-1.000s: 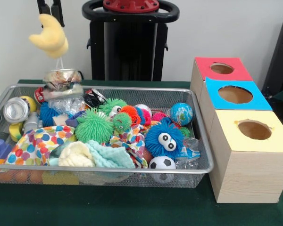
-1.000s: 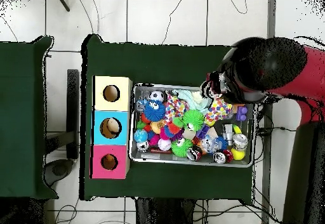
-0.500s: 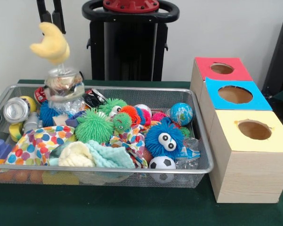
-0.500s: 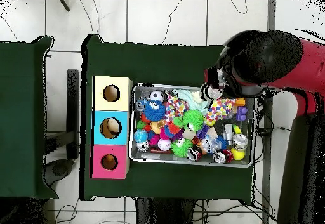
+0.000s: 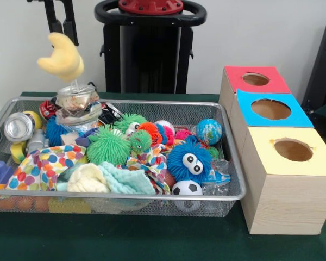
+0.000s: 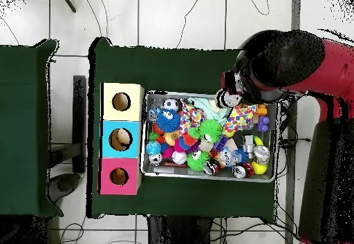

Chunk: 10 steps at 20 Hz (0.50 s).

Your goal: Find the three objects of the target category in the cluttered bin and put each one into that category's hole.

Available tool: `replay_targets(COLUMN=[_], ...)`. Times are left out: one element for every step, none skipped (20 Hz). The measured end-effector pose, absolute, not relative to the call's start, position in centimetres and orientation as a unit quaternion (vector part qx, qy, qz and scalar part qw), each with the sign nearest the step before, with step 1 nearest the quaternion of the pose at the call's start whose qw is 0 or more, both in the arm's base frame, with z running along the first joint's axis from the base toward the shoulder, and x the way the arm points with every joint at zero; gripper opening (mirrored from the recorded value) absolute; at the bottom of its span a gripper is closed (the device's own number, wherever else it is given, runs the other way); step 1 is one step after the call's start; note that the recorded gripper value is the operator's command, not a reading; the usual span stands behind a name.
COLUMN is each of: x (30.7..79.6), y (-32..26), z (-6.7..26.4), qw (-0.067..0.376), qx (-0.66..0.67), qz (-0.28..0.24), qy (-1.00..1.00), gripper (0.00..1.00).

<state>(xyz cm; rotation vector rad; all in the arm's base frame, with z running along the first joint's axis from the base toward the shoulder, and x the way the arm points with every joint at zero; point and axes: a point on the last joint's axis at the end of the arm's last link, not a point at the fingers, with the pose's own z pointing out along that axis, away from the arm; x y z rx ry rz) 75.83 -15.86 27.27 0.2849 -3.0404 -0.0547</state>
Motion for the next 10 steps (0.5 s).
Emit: replay_targets(x=[75.9, 75.9, 75.9, 75.8, 75.7, 75.5, 75.3, 74.9, 74.7, 74.6], y=[-15.9, -15.9, -15.9, -15.9, -15.9, -15.9, -15.8, -15.7, -15.6, -15.5], z=[26.7, 26.2, 26.0, 25.5, 25.2, 24.8, 24.3, 23.6, 23.2, 23.0], qw=[0.046, 0.051, 0.053, 0.061, 0.067, 0.079, 0.093, 0.116, 0.13, 0.137], qx=[0.093, 0.092, 0.092, 0.092, 0.091, 0.091, 0.091, 0.091, 0.091, 0.091], qz=[-0.021, -0.024, -0.025, -0.03, -0.032, -0.038, -0.044, -0.054, -0.061, -0.064], qy=[-0.994, -0.994, -0.994, -0.993, -0.993, -0.992, -0.99, -0.988, -0.985, -0.984], gripper=[0.0, 0.0, 0.0, 0.0, 0.0, 0.0, 0.0, 0.0, 0.0, 0.0])
